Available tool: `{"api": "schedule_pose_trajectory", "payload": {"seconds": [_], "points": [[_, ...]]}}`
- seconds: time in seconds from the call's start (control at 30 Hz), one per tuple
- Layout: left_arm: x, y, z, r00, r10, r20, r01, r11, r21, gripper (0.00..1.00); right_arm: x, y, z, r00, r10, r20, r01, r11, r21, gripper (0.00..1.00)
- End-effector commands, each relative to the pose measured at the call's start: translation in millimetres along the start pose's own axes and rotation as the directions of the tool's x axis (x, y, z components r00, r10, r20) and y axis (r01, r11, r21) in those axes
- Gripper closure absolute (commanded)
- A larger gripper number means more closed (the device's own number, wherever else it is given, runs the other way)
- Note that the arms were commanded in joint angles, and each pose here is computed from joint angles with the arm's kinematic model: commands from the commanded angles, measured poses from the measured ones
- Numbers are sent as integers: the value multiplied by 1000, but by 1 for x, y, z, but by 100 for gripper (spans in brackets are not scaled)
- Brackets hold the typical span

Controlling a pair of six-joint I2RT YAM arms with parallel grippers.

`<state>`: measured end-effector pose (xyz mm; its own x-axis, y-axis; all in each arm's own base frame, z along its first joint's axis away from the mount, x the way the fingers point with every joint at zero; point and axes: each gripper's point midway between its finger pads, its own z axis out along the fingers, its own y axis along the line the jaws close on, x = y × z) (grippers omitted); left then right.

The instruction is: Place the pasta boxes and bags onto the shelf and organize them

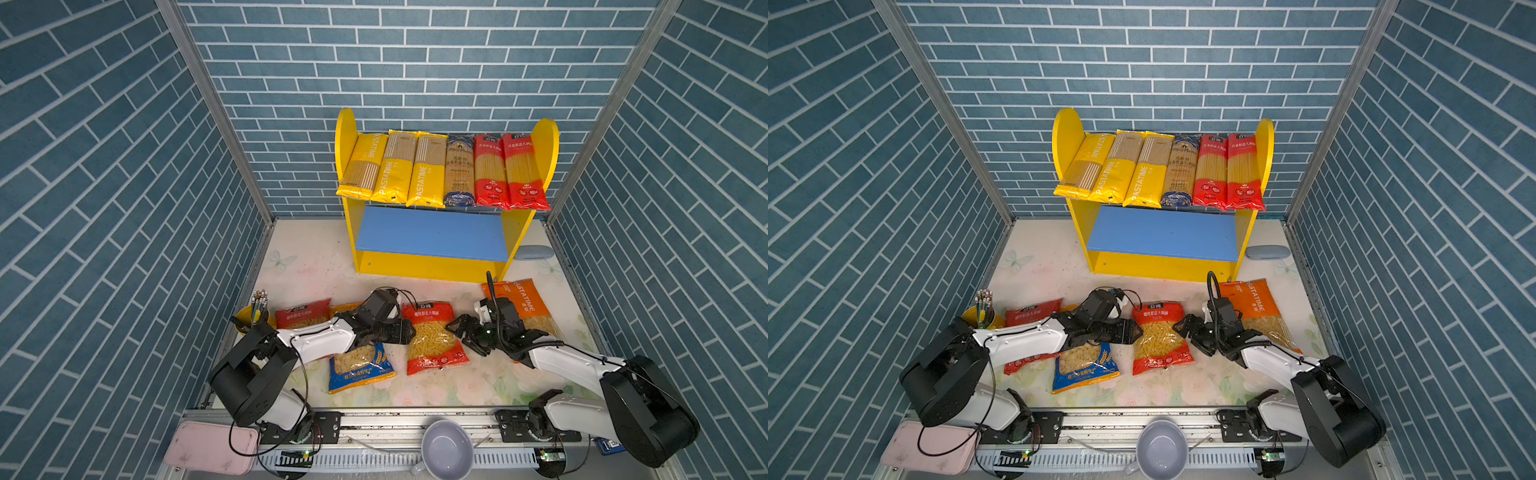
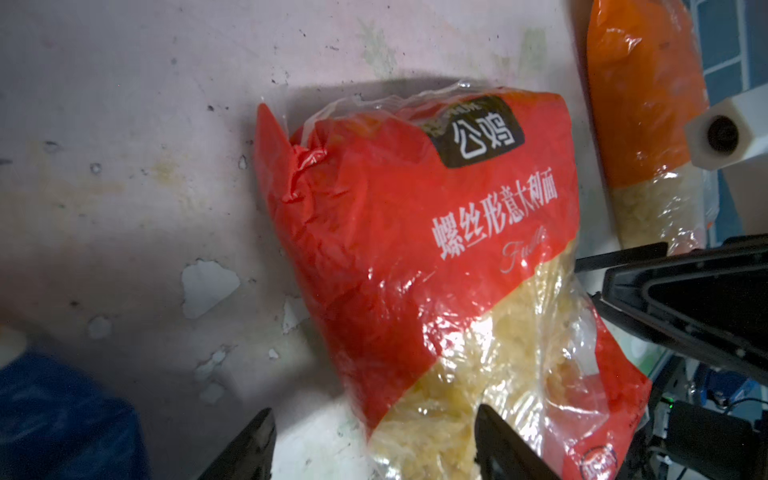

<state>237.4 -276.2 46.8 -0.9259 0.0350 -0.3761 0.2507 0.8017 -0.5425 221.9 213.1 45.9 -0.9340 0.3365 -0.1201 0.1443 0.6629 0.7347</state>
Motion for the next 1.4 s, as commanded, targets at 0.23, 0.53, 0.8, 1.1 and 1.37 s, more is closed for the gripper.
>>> {"api": "schedule_pose_trajectory", "payload": {"seconds": [0.23, 0.53, 0.8, 1.1, 1.37], "points": [[-5, -10, 22, 989, -146, 38, 139, 980, 144, 37, 0, 26, 47, 1000, 9, -27, -12, 991, -135, 22], [-21, -8, 3, 985, -157, 76, 142, 974, 176, 48, 6, 48, 49, 999, -14, -50, 0, 965, -261, 47], [-41, -38, -36, 983, -128, 131, 93, 966, 243, 49, -10, 89, 21, 997, -50, 52, 64, 944, -325, 66], [-61, -38, -85, 973, -116, 201, 65, 968, 241, 46, -20, 125, -16, 987, -85, 137, 129, 926, -355, 82], [-76, -35, -118, 949, -158, 272, 76, 955, 288, 33, -27, 163, -46, 978, -98, 182, 167, 895, -414, 87]]}}
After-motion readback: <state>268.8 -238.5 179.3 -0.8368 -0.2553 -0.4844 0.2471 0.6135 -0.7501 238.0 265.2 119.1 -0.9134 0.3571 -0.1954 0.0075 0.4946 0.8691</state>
